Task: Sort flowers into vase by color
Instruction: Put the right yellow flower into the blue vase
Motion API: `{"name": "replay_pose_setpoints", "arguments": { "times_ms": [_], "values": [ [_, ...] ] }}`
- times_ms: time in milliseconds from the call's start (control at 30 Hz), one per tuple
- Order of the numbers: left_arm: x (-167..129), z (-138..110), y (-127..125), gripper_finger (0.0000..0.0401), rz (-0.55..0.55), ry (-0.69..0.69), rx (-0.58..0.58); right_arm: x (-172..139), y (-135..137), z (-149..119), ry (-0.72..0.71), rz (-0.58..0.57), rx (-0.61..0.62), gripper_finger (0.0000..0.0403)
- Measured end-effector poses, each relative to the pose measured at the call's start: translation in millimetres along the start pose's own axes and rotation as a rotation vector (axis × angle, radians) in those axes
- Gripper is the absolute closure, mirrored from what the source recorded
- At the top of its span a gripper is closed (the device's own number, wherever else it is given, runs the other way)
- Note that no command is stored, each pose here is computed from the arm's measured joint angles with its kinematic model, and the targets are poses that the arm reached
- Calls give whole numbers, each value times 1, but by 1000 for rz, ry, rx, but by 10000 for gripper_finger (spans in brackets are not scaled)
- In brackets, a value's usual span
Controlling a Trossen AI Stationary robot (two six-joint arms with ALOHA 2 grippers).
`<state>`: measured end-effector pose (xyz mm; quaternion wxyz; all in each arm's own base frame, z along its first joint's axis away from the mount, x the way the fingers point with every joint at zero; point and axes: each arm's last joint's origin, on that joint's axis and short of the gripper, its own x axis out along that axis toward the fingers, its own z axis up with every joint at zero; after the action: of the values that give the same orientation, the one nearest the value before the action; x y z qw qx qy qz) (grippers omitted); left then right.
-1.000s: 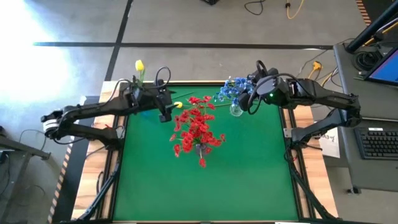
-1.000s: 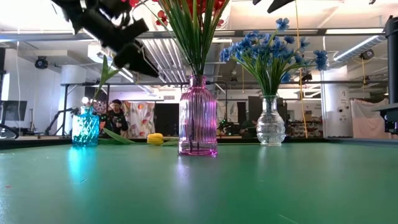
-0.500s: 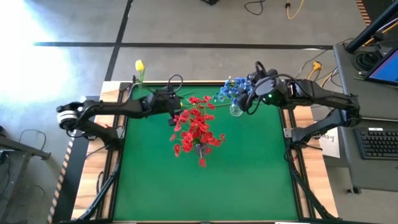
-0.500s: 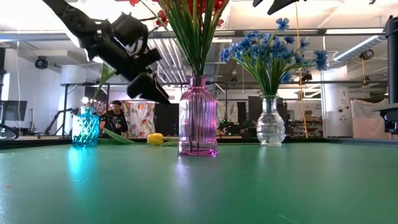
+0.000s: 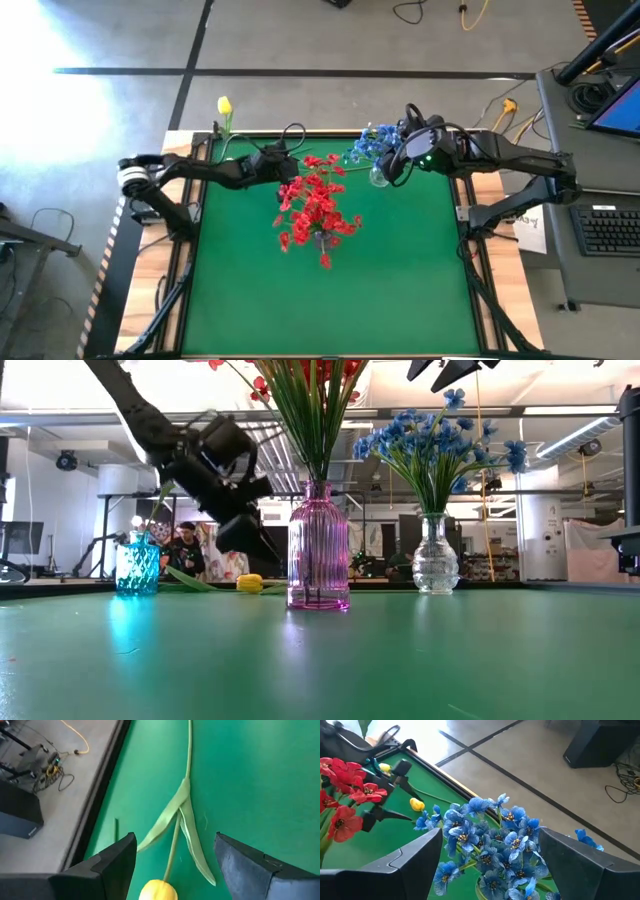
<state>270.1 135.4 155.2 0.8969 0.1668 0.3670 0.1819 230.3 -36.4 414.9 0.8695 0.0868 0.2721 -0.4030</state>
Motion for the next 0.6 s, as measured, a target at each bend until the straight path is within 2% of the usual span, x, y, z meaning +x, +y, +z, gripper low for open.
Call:
{"name": "replay_pose_setpoints", "arguments": {
  "times_ms": [267,600],
  "values": [
    [30,-15,-9,152,3,8,-2,0,0,0,0,0,0,87],
    [44,-27,-5,152,34,17,-24,0,0,0,-1,0,1,89]
  ]
}}
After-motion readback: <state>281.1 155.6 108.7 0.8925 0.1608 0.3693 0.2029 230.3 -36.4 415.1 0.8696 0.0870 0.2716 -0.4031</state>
